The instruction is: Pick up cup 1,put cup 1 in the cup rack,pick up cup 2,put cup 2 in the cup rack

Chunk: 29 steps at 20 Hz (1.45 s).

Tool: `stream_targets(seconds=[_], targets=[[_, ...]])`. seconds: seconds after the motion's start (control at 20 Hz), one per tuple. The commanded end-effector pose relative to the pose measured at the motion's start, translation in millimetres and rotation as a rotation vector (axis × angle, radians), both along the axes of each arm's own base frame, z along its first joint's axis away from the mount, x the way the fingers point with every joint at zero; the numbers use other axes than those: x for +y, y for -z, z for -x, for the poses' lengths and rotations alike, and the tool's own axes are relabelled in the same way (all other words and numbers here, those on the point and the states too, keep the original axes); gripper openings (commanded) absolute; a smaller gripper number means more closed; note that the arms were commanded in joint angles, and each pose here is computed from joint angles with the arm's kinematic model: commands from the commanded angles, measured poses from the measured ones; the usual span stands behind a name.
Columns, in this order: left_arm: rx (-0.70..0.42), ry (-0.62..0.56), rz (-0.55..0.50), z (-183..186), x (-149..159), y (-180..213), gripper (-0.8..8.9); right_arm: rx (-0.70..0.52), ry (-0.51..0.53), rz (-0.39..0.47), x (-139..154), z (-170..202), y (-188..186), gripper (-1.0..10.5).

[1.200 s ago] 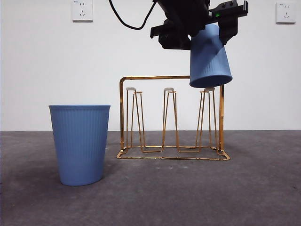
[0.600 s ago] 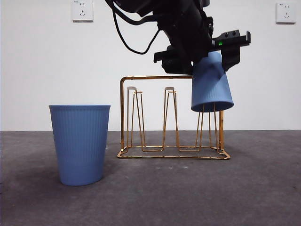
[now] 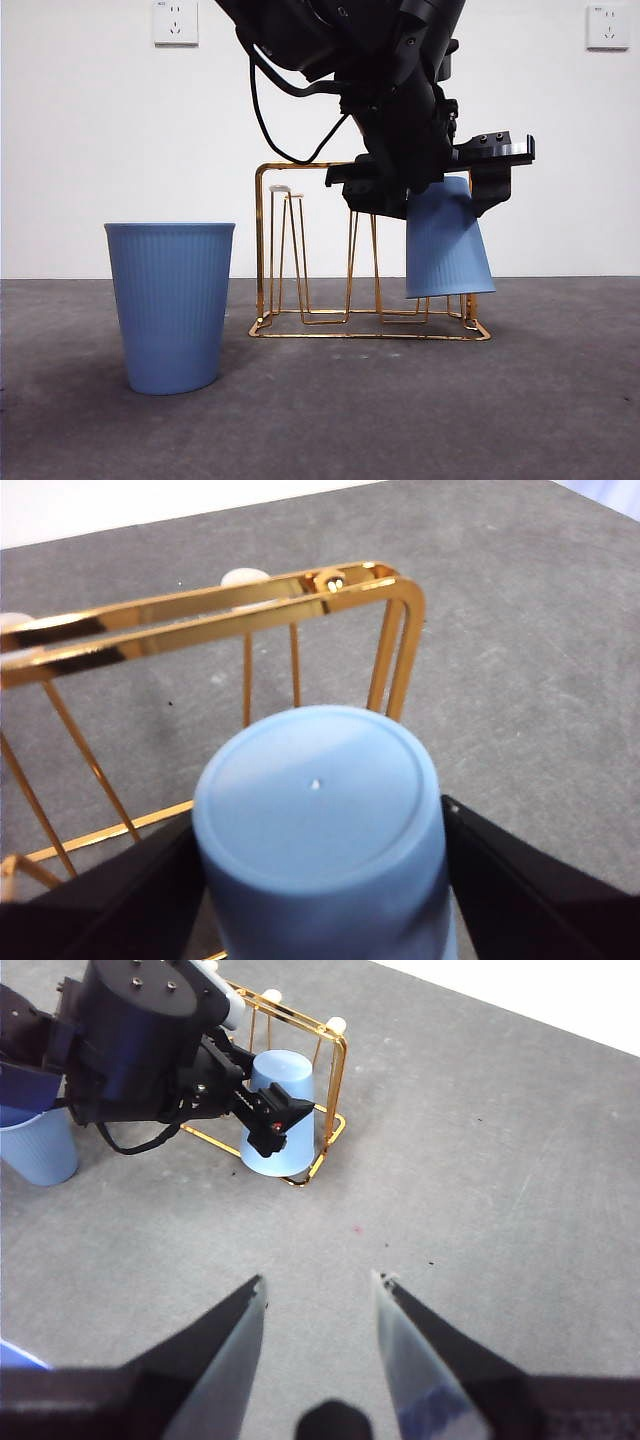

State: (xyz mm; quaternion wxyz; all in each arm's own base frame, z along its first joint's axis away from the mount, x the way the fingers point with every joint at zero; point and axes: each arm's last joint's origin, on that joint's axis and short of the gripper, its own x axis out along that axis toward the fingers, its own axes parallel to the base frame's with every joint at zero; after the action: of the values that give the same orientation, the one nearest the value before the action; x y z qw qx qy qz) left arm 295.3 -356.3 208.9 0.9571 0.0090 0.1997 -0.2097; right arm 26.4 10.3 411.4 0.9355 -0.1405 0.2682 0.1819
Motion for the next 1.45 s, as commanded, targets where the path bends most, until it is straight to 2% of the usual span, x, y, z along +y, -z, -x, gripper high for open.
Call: stream_targets(seconds=[0.05, 0.25, 0.3, 0.4, 0.45, 0.5, 0.8, 1.05, 1.2, 1.45], targets=[[0.033, -0.002, -0.009, 1.2, -2.5, 8.4, -0.07, -0.004, -0.003, 0.005, 0.4, -0.6, 1.2, 1.9], [0.087, 0.0, -0.062, 2.9, 0.6, 14.9, 0.16, -0.006, -0.004, 0.007, 0.4, -0.6, 1.1, 1.9], [0.098, 0.006, -0.059, 3.3, 0.7, 15.5, 0.85, -0.006, -0.005, 0.008, 0.4, -0.6, 1.1, 1.9], [0.12, 0.023, -0.034, 3.8, 0.0, 15.8, 2.98, -0.007, -0.007, 0.01, 0.4, -0.6, 1.1, 1.9], [0.125, 0.031, -0.029, 3.6, 0.1, 15.9, 3.71, -0.007, -0.007, 0.011, 0.4, -0.6, 1.1, 1.9], [0.13, 0.034, -0.032, 3.8, 0.2, 16.3, 3.88, -0.008, -0.008, 0.013, 0.4, -0.6, 1.1, 1.9], [0.234, 0.074, -0.055, 7.2, 3.2, 23.9, 3.89, -0.012, -0.018, 0.026, 0.4, -0.6, 1.1, 1.9], [0.282, 0.08, -0.06, 9.2, 4.6, 26.9, 4.5, -0.016, -0.018, 0.023, 0.6, -0.8, 0.7, 1.9], [0.311, 0.077, -0.069, 10.5, 5.9, 29.1, 4.5, -0.017, -0.018, 0.023, 0.6, -0.8, 0.7, 1.9], [0.421, 0.089, -0.117, 15.6, 11.4, 36.8, 4.48, -0.018, -0.019, 0.024, 0.6, -0.9, 0.6, 1.9]])
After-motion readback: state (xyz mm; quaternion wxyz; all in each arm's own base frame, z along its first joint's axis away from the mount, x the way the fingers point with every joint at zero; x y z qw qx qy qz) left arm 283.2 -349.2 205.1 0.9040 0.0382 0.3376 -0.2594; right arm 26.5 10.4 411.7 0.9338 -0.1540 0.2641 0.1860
